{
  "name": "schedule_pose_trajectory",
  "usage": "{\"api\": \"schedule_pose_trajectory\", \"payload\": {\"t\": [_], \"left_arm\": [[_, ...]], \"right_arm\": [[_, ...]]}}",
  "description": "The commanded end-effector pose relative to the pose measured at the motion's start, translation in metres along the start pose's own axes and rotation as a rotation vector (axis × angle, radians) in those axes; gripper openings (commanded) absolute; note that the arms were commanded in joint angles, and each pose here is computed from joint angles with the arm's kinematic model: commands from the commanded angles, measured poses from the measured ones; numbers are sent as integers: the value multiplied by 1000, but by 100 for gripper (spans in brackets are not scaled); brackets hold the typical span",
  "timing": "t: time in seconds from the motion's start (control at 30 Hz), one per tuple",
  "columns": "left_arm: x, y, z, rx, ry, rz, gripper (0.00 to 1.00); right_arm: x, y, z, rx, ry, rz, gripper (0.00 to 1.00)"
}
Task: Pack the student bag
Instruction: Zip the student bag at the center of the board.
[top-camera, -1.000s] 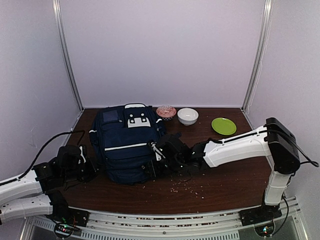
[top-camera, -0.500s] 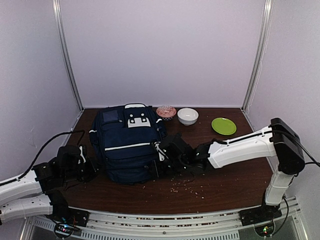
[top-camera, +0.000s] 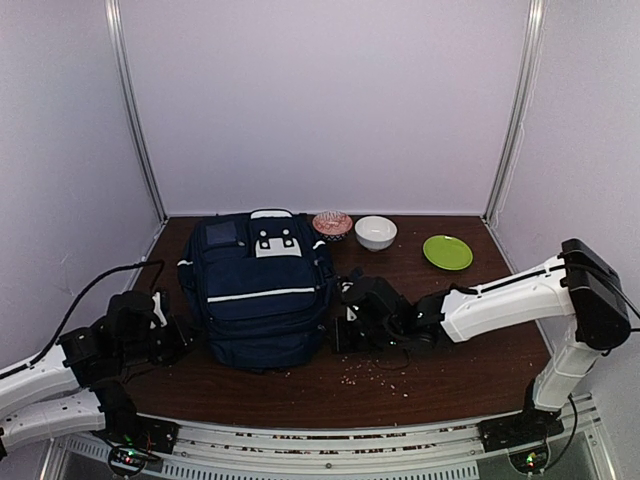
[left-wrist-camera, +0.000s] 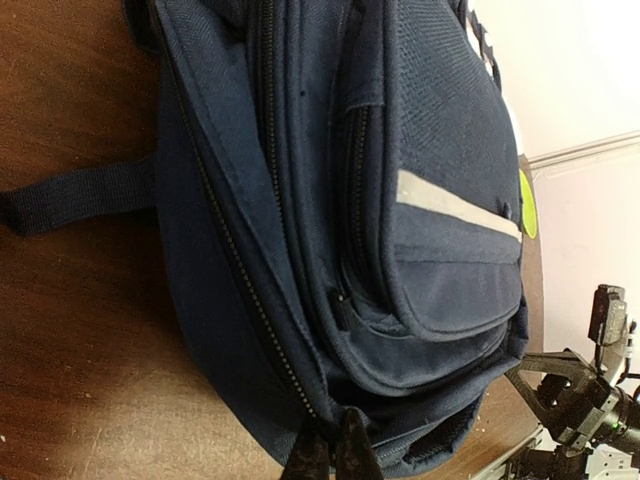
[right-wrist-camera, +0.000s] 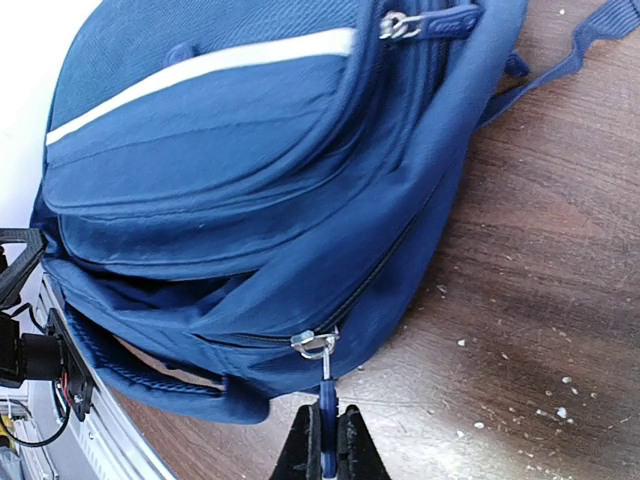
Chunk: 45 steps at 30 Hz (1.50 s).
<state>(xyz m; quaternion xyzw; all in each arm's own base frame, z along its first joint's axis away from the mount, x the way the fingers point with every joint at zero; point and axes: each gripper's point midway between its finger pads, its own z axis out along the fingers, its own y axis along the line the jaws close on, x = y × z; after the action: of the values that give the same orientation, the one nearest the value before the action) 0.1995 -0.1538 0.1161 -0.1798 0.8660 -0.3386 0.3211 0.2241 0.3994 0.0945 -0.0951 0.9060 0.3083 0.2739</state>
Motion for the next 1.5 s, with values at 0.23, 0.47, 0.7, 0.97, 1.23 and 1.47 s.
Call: {"api": "schedule_pose_trajectory", "payload": {"t": [0.23, 0.47, 0.7, 0.97, 1.23, 1.47], "left_arm": [[-31, -24, -4, 13, -100, 157, 0], [-43, -41, 41, 64, -15, 152, 0], [-75, -34, 48, -2, -54, 161, 0], [-63, -20, 29, 28, -59, 99, 54], [-40, -2, -13, 32, -61, -9, 87], [-18, -4, -39, 76, -31, -97, 92]], "right_arm": [[17, 3, -38, 75, -34, -139, 0], [38, 28, -37, 31, -7, -163, 0], [28, 78, -27, -53, -3, -194, 0], [14, 130, -7, -157, -2, -218, 0], [6, 154, 0, -222, 7, -223, 0], [5, 162, 2, -237, 21, -241, 0]]}}
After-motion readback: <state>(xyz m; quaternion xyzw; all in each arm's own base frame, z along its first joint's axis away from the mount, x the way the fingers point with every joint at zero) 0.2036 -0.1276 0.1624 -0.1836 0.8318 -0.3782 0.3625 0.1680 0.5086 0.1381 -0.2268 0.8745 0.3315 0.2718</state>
